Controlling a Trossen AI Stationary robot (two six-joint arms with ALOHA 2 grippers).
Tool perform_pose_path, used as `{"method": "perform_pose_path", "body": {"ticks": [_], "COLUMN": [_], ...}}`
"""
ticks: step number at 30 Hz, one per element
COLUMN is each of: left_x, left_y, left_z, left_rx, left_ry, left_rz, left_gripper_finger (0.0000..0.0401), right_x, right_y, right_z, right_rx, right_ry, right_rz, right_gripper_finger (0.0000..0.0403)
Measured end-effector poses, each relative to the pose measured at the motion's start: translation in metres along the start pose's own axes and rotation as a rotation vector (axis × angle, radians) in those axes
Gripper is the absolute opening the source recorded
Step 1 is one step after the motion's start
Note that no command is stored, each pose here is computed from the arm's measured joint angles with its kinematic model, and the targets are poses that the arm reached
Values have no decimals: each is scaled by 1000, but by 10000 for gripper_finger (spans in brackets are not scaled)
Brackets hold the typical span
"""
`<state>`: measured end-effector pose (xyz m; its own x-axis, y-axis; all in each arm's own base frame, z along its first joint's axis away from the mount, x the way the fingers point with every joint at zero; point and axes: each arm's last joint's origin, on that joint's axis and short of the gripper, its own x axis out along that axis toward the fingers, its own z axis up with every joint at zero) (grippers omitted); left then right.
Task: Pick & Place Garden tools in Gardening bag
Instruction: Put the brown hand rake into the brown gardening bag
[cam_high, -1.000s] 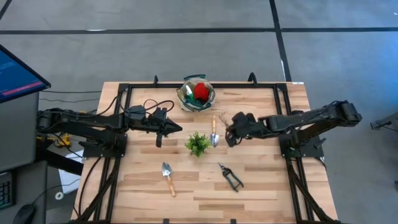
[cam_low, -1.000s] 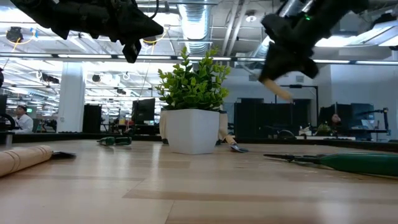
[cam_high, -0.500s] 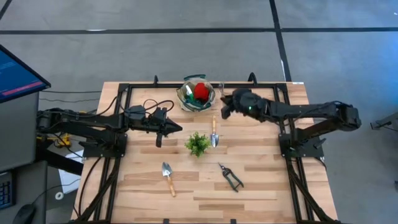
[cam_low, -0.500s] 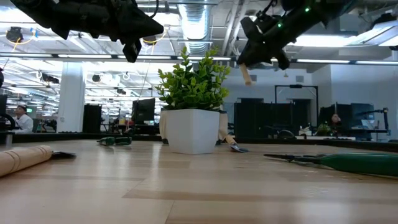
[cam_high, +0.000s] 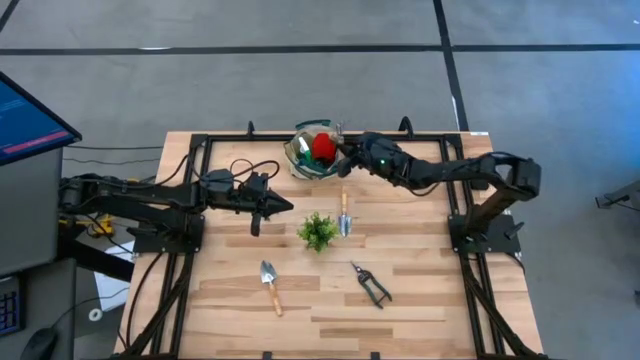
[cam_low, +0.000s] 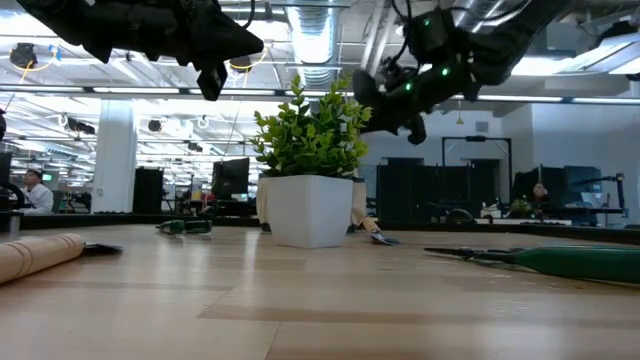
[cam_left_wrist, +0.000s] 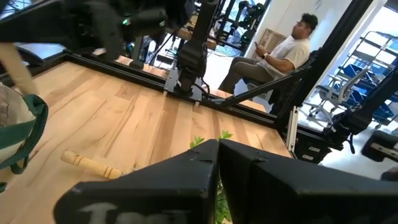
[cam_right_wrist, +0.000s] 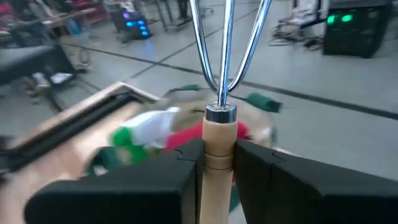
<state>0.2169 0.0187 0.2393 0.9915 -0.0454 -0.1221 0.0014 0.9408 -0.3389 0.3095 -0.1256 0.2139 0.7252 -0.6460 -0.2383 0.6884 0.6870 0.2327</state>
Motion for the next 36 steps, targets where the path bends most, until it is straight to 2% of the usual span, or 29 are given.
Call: {"method": "perform_pose_path", "body": {"ticks": [6,19,23,36], "left_x": [0,0,0,0], "left_y": [0,0,1,1], "left_z": [0,0,0,0], "left_rx": [0,0,0,0], "left_ry": [0,-4,-7,-10], "left_rz": [0,12,20,29], "left_gripper_finger": [2,2,2,2], "right_x": [15,31,31,29], "right_y": [-13,-23,-23,-20], "right_z": [-8,-21,-20,-27], "right_rx": [7,-37,-49,-108], "right_ry": [-14,-39,-64,-6], "right_rz": [-43,-95,-134,-134], "right_gripper_finger": [51,51,51,51]}}
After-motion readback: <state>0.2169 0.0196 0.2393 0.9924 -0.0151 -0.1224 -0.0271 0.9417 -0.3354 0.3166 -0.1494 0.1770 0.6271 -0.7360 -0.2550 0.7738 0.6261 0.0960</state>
